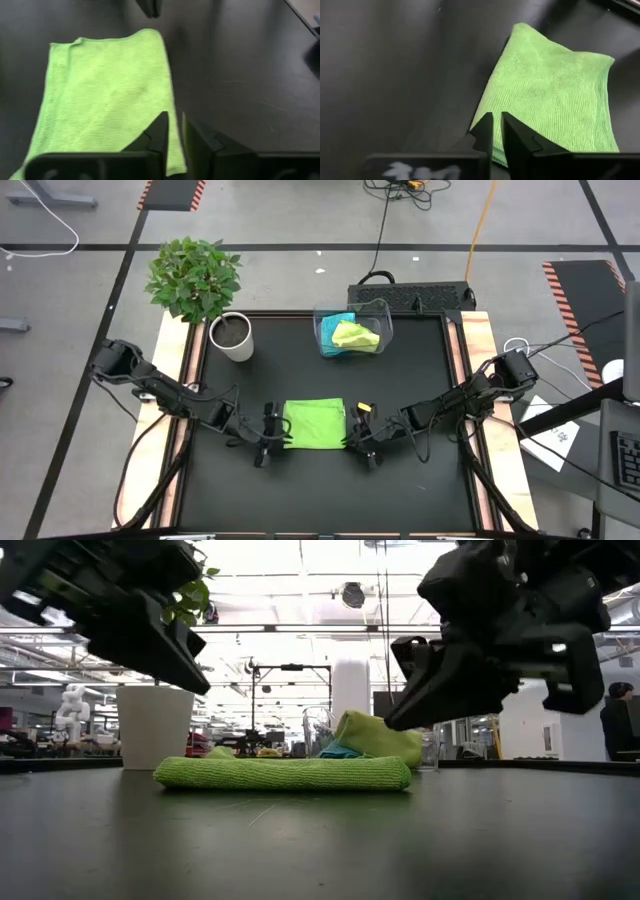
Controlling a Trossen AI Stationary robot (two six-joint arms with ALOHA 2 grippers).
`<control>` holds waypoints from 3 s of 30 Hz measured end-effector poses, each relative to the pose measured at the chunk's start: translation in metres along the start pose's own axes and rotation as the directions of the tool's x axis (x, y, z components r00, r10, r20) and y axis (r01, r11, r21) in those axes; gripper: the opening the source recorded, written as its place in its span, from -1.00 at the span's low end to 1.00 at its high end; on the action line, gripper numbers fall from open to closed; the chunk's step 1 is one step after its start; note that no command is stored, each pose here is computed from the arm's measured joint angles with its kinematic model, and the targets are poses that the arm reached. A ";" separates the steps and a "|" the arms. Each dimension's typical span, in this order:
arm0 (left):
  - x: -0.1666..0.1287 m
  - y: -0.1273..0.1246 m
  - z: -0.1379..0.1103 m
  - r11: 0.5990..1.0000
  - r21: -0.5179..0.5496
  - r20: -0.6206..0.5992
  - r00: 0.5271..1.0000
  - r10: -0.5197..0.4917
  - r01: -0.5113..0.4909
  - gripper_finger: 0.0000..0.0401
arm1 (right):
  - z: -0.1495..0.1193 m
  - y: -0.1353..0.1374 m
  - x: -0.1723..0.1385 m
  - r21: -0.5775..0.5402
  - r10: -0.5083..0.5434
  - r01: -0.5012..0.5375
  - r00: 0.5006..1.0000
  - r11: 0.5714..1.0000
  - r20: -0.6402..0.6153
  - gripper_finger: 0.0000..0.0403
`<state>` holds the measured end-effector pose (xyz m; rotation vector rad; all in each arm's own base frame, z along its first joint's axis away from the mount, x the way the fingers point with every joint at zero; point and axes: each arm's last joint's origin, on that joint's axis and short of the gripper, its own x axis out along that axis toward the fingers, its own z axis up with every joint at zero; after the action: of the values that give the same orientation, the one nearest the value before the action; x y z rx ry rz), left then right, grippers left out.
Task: Fold microfiber towels
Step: Fold the green microfiber cloth
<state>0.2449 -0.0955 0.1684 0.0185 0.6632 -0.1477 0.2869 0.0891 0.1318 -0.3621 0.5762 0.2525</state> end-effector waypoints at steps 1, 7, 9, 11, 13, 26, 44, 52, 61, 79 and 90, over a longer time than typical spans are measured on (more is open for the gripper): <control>0.000 -0.003 -0.001 1.000 0.008 0.000 1.000 -0.001 0.001 -0.65 | 0.001 0.001 -0.001 0.024 0.001 -0.001 1.000 1.000 0.005 -0.83; -0.004 -0.016 -0.006 0.992 0.112 -0.013 0.998 0.066 -0.064 -0.23 | 0.007 -0.002 -0.007 0.128 -0.006 0.003 1.000 0.992 0.023 -0.43; -0.006 -0.019 -0.004 0.983 0.153 -0.043 0.993 0.109 -0.101 -0.10 | 0.009 -0.002 -0.009 0.134 0.002 -0.001 1.000 0.991 -0.008 -0.29; -0.008 -0.023 0.004 0.972 0.180 -0.072 0.984 0.164 -0.149 0.00 | 0.016 -0.003 -0.009 0.134 0.014 -0.008 0.999 0.991 -0.046 -0.17; -0.008 -0.027 0.011 0.959 0.218 -0.112 0.972 0.206 -0.178 0.05 | 0.021 -0.001 -0.009 0.100 0.033 -0.022 0.994 0.995 -0.108 -0.08; 0.031 -0.039 -0.004 0.938 0.324 -0.361 0.899 0.246 -0.127 -0.18 | 0.029 0.009 0.003 0.040 0.064 -0.059 0.986 0.997 -0.156 -0.10; 0.034 -0.042 -0.004 0.902 0.401 -0.314 0.902 0.297 -0.157 -0.28 | 0.014 0.000 0.019 0.043 0.043 -0.035 0.979 0.998 -0.199 -0.11; 0.037 -0.043 -0.001 0.891 0.429 -0.283 0.914 0.289 -0.149 -0.28 | 0.008 -0.004 0.026 0.076 0.032 -0.017 0.978 0.997 -0.208 -0.11; 0.043 -0.037 0.002 0.938 0.336 -0.300 0.935 0.191 -0.084 -0.28 | 0.007 -0.009 0.027 0.090 0.022 -0.003 0.977 0.996 -0.213 -0.12; 0.070 -0.027 -0.015 0.931 0.346 -0.354 0.902 0.246 -0.118 -0.28 | -0.003 -0.011 0.034 0.098 0.028 -0.004 0.968 0.995 -0.248 -0.12; 0.072 -0.024 -0.014 0.921 0.364 -0.337 0.902 0.269 -0.139 -0.28 | -0.006 -0.013 0.041 0.101 0.029 -0.006 0.974 0.995 -0.223 -0.12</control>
<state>0.2884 -0.1280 0.1138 0.4551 1.0163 -0.0471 0.3222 0.0803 0.1073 -0.2908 0.8119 0.2000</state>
